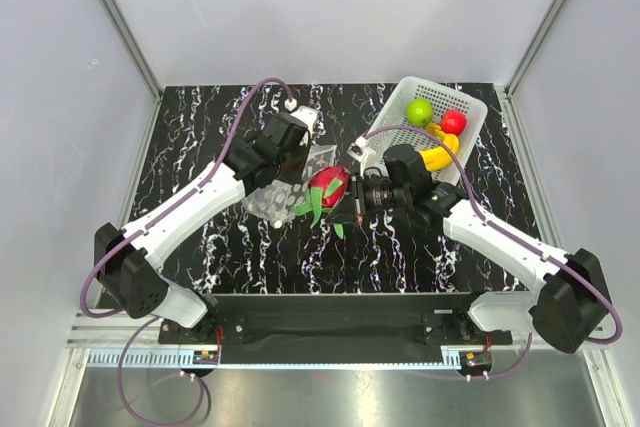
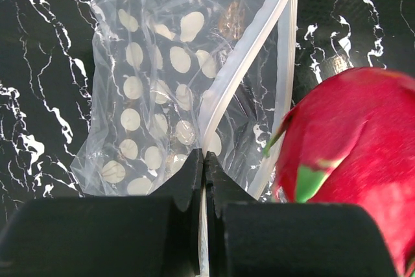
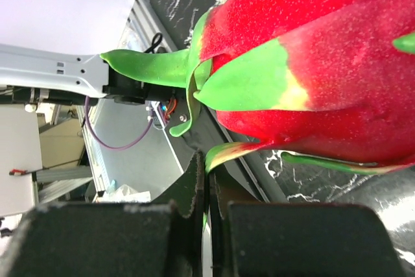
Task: Place the food in the zip-top bag and seal the zipper
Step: Place the fake fruit in the zipper food storage bag.
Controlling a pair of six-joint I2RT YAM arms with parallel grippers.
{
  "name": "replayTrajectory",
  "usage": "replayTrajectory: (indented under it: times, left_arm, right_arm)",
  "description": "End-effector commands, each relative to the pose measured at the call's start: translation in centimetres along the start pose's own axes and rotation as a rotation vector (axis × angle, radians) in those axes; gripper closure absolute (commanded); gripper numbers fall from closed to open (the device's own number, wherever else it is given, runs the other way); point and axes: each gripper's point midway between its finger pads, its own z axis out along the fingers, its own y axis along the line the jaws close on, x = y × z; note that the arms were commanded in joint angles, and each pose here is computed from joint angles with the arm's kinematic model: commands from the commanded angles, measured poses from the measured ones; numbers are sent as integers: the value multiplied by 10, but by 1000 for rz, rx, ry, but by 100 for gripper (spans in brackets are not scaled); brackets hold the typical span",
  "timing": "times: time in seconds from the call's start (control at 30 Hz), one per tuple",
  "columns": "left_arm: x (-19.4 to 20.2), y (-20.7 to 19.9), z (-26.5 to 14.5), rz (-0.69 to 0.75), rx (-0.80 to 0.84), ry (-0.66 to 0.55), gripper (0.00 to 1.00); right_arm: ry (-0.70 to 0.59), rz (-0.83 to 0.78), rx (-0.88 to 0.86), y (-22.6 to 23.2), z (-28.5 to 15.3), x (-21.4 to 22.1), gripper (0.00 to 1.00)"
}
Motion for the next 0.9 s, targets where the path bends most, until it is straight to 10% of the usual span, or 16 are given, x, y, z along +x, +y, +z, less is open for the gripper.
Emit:
replayTrajectory:
  times: [0.0, 0.87]
  left_arm:
    - [-17, -7, -13, -15, 51, -62, 100]
    - [-25, -52, -50, 40, 357, -113, 100]
  right_arm:
    - [-95, -147, -140, 49, -1, -35, 100]
    - [82, -219, -180, 48, 7, 15, 100]
